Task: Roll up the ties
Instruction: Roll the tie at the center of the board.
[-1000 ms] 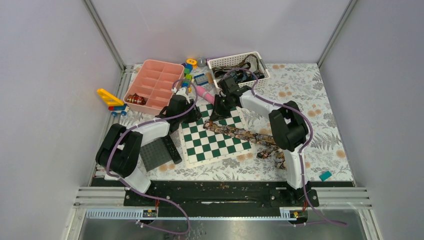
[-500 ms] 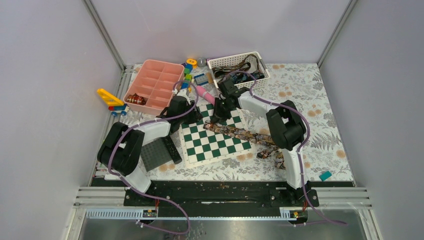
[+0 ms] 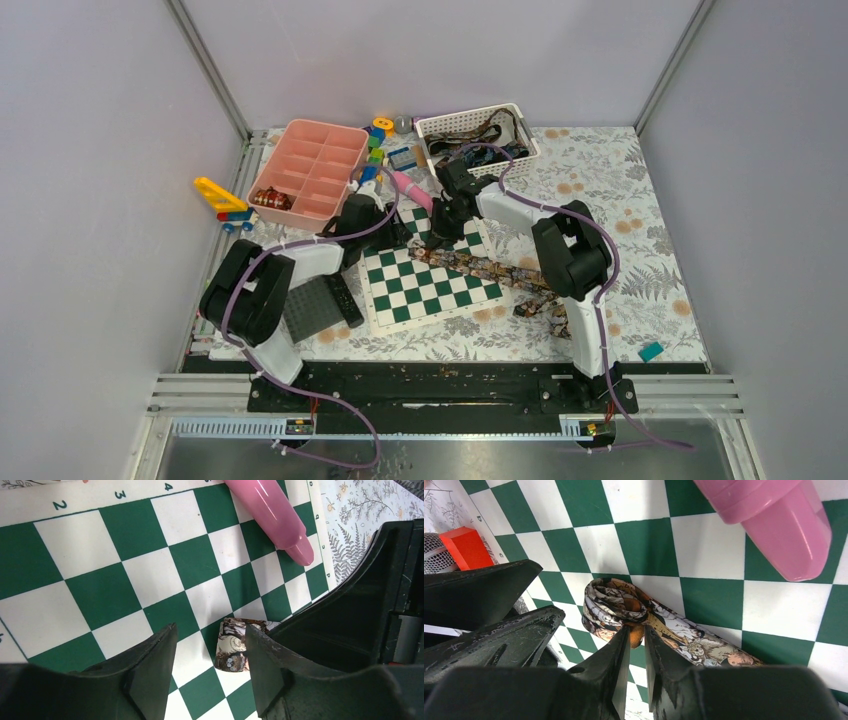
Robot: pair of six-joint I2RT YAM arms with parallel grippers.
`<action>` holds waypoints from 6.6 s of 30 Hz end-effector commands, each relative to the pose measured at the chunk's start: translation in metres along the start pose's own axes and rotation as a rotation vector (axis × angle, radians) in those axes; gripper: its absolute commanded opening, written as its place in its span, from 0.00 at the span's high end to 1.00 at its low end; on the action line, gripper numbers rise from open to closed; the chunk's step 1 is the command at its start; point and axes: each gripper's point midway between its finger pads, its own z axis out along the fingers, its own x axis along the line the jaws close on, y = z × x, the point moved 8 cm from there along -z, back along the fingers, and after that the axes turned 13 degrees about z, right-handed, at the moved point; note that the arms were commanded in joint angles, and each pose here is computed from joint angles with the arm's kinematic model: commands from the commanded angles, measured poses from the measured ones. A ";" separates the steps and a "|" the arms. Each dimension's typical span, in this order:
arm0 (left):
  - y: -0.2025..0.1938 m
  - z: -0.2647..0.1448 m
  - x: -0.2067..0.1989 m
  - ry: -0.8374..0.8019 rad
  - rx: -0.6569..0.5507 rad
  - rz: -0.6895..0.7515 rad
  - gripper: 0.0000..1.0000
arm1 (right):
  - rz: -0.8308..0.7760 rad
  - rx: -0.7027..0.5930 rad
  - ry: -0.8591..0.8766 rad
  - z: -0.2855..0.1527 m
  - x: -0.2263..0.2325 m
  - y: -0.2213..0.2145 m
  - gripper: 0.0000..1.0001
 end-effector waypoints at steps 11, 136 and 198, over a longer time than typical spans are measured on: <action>-0.006 0.014 -0.012 -0.100 -0.030 -0.050 0.41 | -0.009 0.014 -0.056 0.008 -0.008 -0.006 0.76; -0.011 0.007 -0.072 0.662 0.150 0.938 0.76 | 0.057 -0.588 0.217 -0.262 -0.072 -0.056 0.60; -0.042 0.024 -0.116 0.495 0.242 1.048 0.59 | 0.084 -0.557 0.229 -0.258 -0.074 -0.056 0.58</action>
